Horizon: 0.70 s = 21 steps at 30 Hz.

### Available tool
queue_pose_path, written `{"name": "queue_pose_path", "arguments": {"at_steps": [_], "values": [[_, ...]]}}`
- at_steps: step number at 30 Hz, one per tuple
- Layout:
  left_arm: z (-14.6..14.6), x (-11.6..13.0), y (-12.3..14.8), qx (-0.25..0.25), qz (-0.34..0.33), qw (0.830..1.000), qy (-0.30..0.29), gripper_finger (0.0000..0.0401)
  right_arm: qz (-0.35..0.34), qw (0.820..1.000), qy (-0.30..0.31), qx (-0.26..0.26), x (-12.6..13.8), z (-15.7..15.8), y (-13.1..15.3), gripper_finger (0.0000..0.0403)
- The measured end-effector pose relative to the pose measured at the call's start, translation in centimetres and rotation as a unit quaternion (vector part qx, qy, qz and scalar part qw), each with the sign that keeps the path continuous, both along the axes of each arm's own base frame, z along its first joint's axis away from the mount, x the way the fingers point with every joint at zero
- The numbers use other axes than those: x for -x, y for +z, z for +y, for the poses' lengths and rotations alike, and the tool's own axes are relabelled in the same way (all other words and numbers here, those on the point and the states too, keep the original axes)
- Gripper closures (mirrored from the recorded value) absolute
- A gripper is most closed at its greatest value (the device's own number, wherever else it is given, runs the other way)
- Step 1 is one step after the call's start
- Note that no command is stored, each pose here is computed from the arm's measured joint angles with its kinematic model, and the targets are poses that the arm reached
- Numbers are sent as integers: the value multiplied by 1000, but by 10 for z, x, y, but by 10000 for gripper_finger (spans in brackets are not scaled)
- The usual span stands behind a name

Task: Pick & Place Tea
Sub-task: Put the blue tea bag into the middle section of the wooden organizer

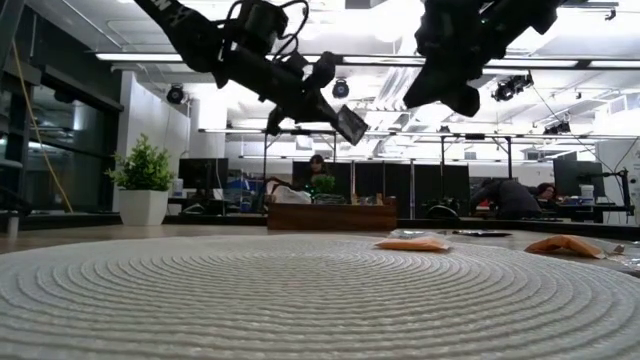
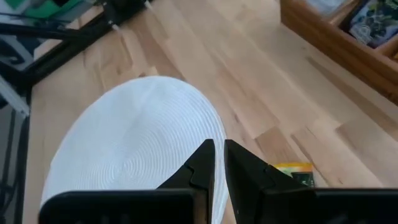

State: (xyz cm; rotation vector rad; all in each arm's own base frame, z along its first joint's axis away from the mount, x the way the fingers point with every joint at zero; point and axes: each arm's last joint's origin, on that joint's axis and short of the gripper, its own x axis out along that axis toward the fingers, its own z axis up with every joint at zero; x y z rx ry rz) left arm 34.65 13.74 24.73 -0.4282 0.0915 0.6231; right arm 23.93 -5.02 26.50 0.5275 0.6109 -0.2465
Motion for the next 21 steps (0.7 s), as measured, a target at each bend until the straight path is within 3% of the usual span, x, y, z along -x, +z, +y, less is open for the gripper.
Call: {"name": "queue_pose_path", "arguments": {"at_steps": [6, 11, 15, 21], "values": [[10, -1, -10, 12, -7, 998, 59, 401, -26, 999, 15, 23, 8, 2, 11, 370], [29, -2, -27, 61, -36, 995, 64, 401, -52, 998, 14, 35, 12, 3, 20, 371], [40, -4, -38, 70, -40, 995, 54, 401, -76, 996, -7, 37, 15, 2, 27, 371], [44, -2, -34, 56, -50, 996, 48, 401, -80, 996, -17, 41, 16, 2, 29, 370]]}}
